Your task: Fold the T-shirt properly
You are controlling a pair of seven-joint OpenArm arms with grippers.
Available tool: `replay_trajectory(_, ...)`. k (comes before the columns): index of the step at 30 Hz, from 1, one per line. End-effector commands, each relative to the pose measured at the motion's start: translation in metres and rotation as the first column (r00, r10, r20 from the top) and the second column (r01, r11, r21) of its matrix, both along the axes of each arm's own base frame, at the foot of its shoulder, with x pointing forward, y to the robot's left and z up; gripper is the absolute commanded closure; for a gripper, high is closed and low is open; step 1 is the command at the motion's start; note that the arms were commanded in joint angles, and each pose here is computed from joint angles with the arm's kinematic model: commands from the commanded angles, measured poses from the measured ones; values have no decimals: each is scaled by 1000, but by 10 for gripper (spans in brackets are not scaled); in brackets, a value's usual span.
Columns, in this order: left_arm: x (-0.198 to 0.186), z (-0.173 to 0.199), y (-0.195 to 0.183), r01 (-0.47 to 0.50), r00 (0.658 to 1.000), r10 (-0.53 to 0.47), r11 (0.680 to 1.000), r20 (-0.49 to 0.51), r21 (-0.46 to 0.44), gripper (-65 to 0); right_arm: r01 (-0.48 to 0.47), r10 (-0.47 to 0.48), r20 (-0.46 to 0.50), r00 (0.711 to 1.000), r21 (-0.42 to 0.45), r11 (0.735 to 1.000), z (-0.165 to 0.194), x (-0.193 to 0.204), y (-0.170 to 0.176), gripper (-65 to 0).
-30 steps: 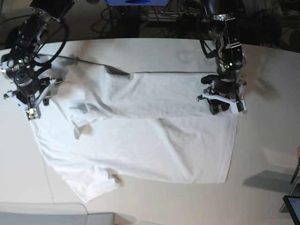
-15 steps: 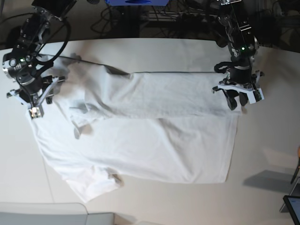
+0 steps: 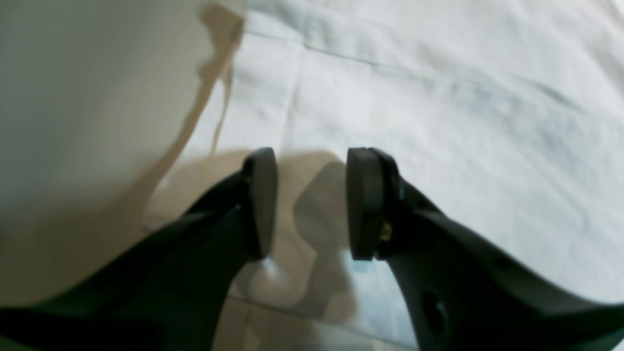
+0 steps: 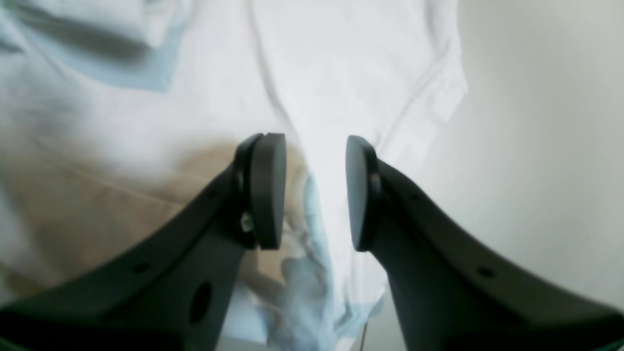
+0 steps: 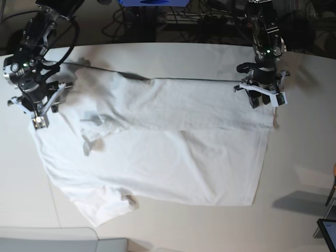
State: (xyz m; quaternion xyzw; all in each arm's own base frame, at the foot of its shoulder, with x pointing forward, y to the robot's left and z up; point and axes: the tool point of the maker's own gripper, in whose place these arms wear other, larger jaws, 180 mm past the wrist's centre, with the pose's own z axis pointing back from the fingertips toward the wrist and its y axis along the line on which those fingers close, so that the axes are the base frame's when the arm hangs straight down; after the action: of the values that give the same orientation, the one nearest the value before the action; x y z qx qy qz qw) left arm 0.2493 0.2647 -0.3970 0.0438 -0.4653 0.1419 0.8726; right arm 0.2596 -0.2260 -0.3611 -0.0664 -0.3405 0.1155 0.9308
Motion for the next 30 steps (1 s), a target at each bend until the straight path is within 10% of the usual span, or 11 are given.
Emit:
replay_trajectory(1,3,13,13,-4,999,3,999,33,37,-240,-5,5,32,999,-3,1000,7,3,-1,-202)
replay_trajectory(30,12,41,59,17,998,-26,985,50,171,-240,-2,2,-24,1000,27,1000,-10,-19,9,-202)
